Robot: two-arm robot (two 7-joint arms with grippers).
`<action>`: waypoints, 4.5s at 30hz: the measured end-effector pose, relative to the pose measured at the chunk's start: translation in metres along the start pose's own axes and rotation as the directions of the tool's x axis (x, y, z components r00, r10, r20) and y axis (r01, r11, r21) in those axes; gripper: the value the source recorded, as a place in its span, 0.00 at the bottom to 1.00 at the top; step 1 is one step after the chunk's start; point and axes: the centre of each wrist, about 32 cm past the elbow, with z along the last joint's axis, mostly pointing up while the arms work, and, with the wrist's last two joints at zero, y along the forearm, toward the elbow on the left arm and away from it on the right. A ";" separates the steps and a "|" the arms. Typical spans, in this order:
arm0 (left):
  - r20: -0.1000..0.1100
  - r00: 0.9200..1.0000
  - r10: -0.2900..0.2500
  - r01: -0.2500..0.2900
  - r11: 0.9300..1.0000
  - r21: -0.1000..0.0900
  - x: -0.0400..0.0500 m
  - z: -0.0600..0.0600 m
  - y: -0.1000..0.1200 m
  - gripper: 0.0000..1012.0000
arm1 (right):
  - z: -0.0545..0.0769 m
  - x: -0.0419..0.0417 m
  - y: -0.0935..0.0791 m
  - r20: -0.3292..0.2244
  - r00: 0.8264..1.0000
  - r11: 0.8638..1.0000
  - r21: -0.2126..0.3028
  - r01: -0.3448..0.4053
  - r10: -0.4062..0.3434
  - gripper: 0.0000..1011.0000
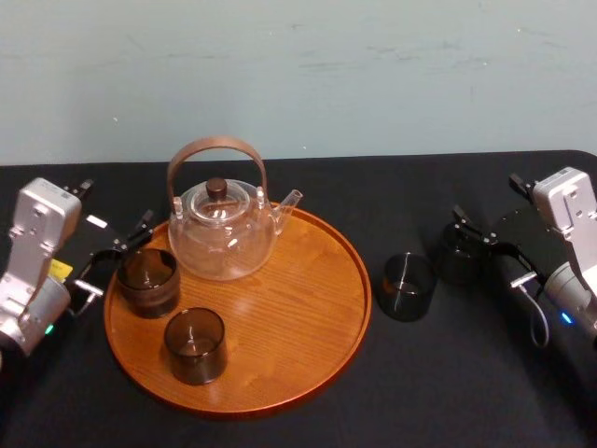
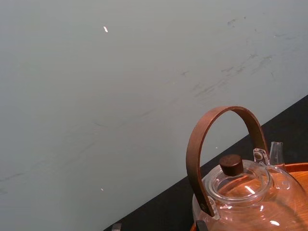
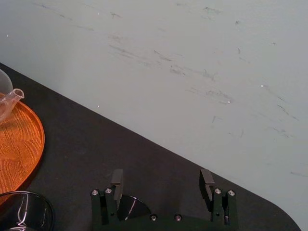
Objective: Pick up the glass from the table and place it on the tray.
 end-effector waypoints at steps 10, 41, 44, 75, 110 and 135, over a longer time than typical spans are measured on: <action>0.000 1.000 0.000 0.000 1.000 0.000 0.0000 0.000 0.000 0.99 | 0.000 0.0000 0.000 0.000 1.000 1.000 0.000 0.000 0.000 0.99; 0.000 1.000 0.000 0.000 1.000 0.000 0.0000 0.000 0.000 0.99 | 0.000 0.0000 0.000 0.000 1.000 1.000 0.000 0.000 0.000 0.99; 0.000 1.000 0.000 0.000 1.000 0.000 0.0000 0.000 0.000 0.99 | 0.000 0.0000 0.000 0.000 1.000 1.000 0.000 0.000 0.000 0.99; 0.000 1.000 0.000 0.000 1.000 0.000 0.0000 0.000 0.000 0.99 | 0.014 0.0089 -0.045 -0.070 0.996 0.998 -0.021 -0.062 0.060 0.99; 0.000 1.000 0.000 0.000 1.000 0.000 0.0000 0.000 0.000 0.99 | 0.014 -0.0003 -0.093 -0.174 0.957 0.963 -0.095 -0.253 0.234 0.99; 0.000 1.000 0.000 0.000 1.000 0.000 0.0000 0.000 0.000 0.99 | 0.022 -0.0097 -0.083 -0.282 0.903 0.910 -0.168 -0.380 0.325 0.99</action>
